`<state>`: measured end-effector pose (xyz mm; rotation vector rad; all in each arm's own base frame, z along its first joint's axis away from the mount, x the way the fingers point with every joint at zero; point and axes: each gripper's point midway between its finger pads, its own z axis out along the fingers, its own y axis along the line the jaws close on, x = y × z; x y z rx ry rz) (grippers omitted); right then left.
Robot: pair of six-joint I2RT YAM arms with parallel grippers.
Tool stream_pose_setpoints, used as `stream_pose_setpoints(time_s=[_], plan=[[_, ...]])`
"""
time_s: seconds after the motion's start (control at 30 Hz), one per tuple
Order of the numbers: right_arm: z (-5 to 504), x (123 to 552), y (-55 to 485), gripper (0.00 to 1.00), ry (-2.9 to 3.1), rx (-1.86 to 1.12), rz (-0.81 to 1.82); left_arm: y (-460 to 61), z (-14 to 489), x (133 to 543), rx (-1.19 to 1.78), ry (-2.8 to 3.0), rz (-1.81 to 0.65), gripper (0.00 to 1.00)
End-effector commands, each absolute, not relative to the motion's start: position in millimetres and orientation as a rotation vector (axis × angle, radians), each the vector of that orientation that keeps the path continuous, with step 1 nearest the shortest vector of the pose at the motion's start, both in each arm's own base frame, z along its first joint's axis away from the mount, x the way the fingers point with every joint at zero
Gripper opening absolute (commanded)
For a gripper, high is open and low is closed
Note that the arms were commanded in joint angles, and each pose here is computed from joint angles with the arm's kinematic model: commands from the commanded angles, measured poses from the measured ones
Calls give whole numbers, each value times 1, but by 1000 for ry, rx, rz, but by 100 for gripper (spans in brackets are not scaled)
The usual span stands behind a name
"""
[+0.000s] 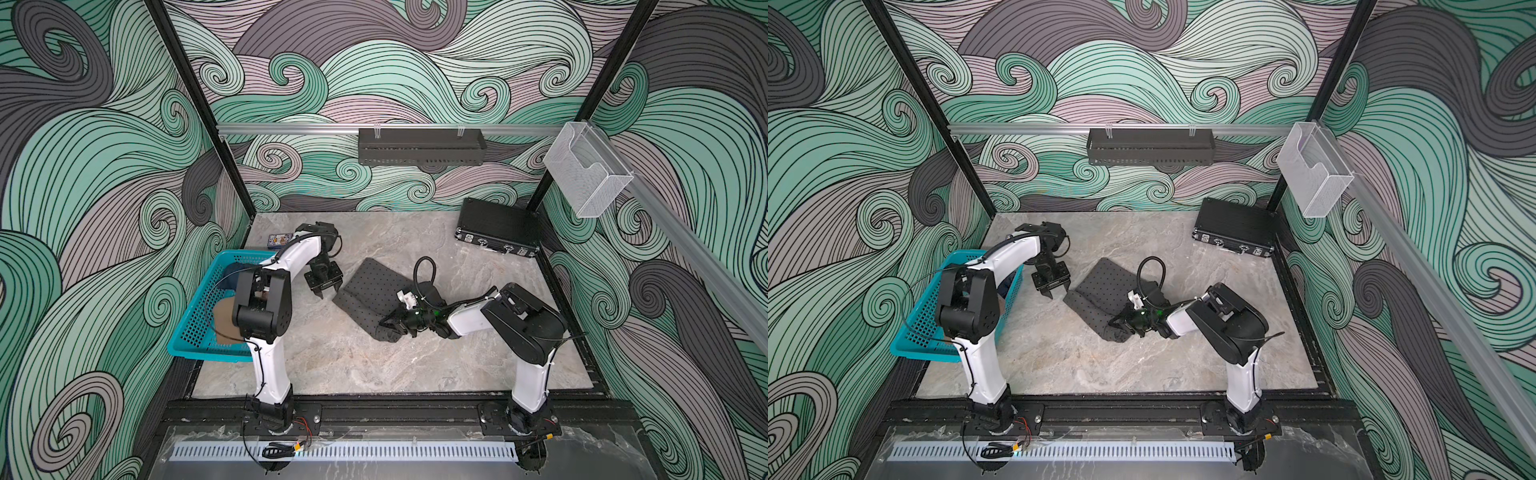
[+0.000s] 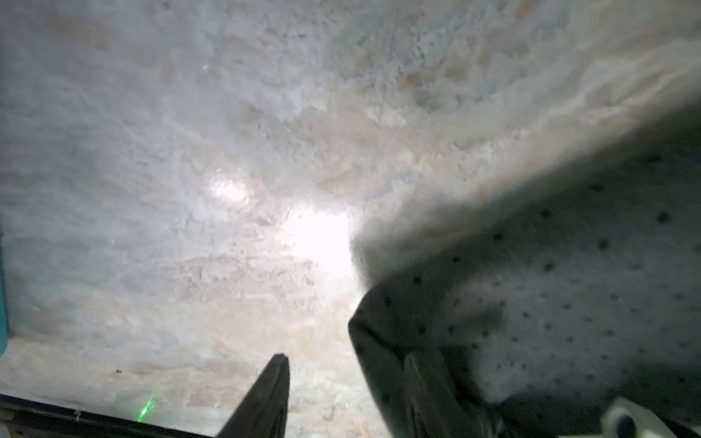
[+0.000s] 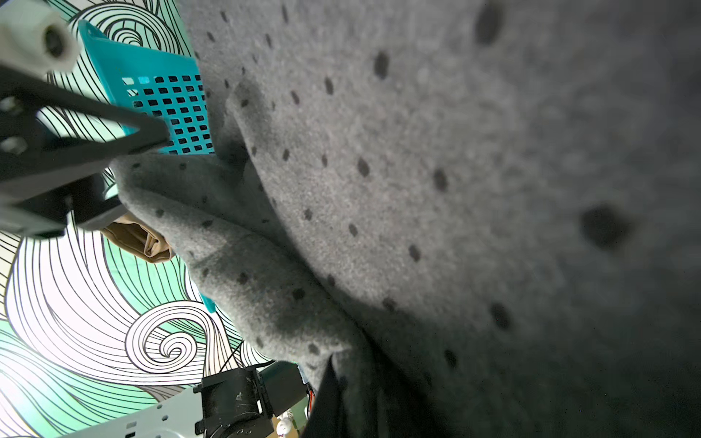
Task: Roll up the skirts
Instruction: Roll the skirt at the center of the board.
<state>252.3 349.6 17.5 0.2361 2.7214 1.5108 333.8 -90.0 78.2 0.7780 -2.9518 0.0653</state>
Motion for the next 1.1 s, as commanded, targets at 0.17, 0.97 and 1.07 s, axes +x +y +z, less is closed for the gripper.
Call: stream_pose_setpoints(time_s=[0.17, 0.97, 1.07], plan=[[-48, 233, 313, 0, 2939, 498, 1250, -147, 110, 298, 690, -3113, 536, 39], [-36, 234, 288, 21, 2819, 60, 992, -179, -14, 320, 613, -2979, 149, 15], [-21, 240, 281, 46, 2741, -74, 897, -183, -16, 322, 553, -2990, 105, 15]])
